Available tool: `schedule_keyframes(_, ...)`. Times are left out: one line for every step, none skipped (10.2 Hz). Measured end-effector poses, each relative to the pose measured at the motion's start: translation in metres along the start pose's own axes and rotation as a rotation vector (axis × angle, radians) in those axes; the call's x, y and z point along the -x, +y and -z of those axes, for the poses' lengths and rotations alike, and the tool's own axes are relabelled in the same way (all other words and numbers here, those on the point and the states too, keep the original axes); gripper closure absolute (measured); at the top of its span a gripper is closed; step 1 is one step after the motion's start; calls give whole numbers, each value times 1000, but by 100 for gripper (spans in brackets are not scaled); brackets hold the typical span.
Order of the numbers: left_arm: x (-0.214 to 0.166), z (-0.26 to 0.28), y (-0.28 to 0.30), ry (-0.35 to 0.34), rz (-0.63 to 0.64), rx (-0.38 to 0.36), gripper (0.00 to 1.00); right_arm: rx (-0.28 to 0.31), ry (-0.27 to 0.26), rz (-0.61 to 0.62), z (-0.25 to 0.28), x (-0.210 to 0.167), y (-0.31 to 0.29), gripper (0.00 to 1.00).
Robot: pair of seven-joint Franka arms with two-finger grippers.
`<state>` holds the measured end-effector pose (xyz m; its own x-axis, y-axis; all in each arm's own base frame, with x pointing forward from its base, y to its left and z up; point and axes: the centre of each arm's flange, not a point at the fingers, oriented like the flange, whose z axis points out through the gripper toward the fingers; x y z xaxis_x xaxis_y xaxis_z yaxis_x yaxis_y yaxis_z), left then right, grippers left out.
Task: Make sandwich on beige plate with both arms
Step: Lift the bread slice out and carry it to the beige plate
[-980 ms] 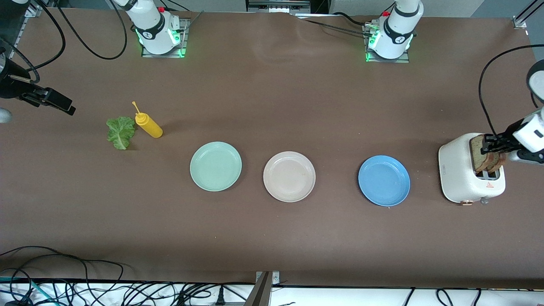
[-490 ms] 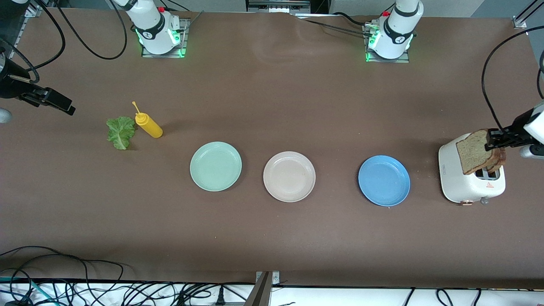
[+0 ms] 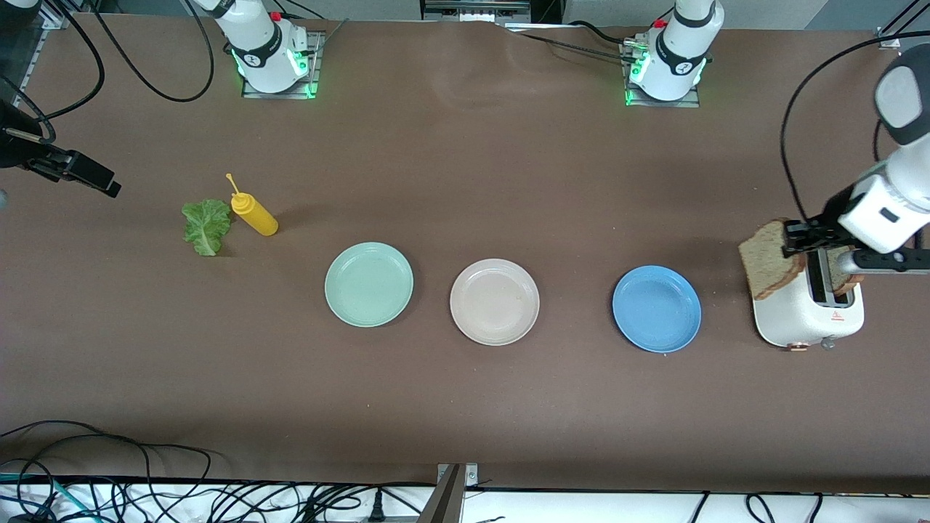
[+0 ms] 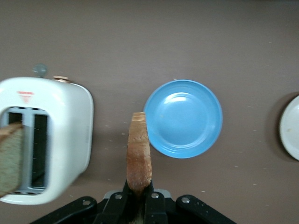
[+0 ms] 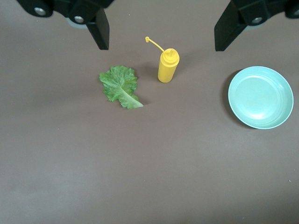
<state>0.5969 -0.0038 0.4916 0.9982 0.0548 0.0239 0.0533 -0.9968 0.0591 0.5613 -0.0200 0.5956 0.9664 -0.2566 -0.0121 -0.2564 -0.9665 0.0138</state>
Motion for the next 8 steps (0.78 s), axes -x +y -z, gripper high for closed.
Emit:
schedule_keyframes(4,-1,26,-11,9,1,91,0,0,4,0,0,-2,0)
schedule_keyframes(7,-2,51,-17,24,3,91,13,2,11,0,1,-4,0)
schedule_keyframes(12,-5,79,-24,44,4,91,45,6,16,0,1,-3,0)
schedule_keyframes(19,-9,110,-33,63,2,91,75,11,16,0,0,1,0)
schedule_keyframes(27,-14,140,-43,73,0,91,92,11,11,-1,-1,6,0)
schedule_keyframes(35,-21,166,-54,77,-4,91,124,13,9,-2,-2,11,0)
schedule_keyframes(42,-29,189,-67,83,-10,91,166,14,12,-6,-4,15,0)
schedule_keyframes(47,-38,210,-78,90,-15,91,195,8,15,-12,-7,16,0)
